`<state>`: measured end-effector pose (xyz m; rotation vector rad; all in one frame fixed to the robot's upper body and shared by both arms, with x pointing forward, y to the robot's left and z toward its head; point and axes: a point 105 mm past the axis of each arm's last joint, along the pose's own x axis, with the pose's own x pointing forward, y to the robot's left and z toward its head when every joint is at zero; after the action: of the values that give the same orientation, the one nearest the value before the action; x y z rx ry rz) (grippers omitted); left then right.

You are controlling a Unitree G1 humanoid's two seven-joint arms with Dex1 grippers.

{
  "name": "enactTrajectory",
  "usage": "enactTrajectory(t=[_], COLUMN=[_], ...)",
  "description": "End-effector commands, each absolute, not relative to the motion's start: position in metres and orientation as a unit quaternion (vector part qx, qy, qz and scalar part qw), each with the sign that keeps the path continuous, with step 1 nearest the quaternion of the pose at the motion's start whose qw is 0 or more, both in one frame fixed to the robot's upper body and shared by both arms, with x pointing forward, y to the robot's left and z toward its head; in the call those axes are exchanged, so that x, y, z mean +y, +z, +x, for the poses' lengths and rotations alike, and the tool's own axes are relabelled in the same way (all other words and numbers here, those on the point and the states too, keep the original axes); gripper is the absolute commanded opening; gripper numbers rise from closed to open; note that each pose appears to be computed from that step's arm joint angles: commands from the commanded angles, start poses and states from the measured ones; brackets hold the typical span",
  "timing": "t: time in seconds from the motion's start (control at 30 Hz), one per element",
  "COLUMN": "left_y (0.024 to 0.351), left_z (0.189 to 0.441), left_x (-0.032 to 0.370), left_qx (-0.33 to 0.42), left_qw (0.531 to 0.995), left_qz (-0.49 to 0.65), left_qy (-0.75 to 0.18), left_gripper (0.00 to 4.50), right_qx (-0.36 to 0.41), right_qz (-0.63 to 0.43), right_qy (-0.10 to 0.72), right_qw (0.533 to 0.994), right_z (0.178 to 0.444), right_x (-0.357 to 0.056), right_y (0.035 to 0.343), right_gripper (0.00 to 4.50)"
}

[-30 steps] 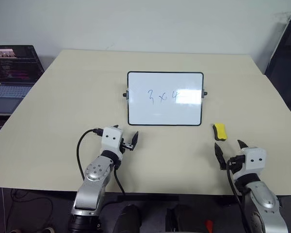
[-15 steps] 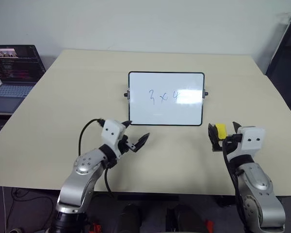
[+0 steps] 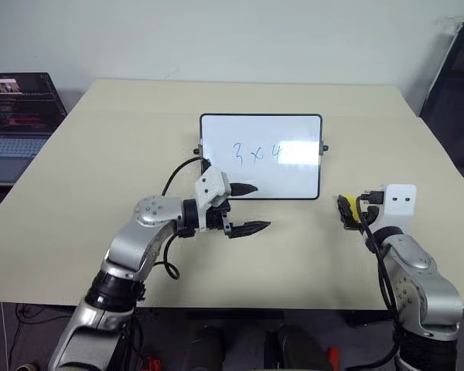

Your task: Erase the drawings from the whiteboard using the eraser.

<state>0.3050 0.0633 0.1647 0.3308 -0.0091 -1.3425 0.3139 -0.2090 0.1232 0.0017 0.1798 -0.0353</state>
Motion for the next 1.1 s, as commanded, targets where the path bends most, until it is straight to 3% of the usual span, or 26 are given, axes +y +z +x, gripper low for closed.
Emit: enactTrajectory(t=[0.03,0.3,0.93,1.03,1.1], left_y=[0.173,0.176,0.179,0.179,0.179], left_z=[0.301,0.310,0.312,0.311,0.312], left_x=[0.059,0.049,0.043,0.044,0.045], left_qx=[-0.013,-0.024,-0.027,-0.025,-0.024], left_qw=[0.738,0.712,0.717,0.720,0.721], left_qz=[0.173,0.187,0.191,0.191,0.192], left_qy=[-0.652,-0.676,-0.670,-0.667,-0.665], left_gripper=[4.50,4.50,4.50,4.50,4.50], right_qx=[0.094,0.112,0.154,0.154,0.157], right_qz=[0.006,0.011,-0.011,-0.010,-0.011], right_qy=[-0.020,-0.045,-0.020,-0.021,-0.020], right_qw=[0.995,0.993,0.988,0.988,0.987], right_z=[0.316,0.329,0.332,0.333,0.333], right_x=[-0.213,-0.221,-0.213,-0.213,-0.213], right_y=[0.125,0.116,0.097,0.097,0.095], right_gripper=[4.49,4.49,4.49,3.90,3.20])
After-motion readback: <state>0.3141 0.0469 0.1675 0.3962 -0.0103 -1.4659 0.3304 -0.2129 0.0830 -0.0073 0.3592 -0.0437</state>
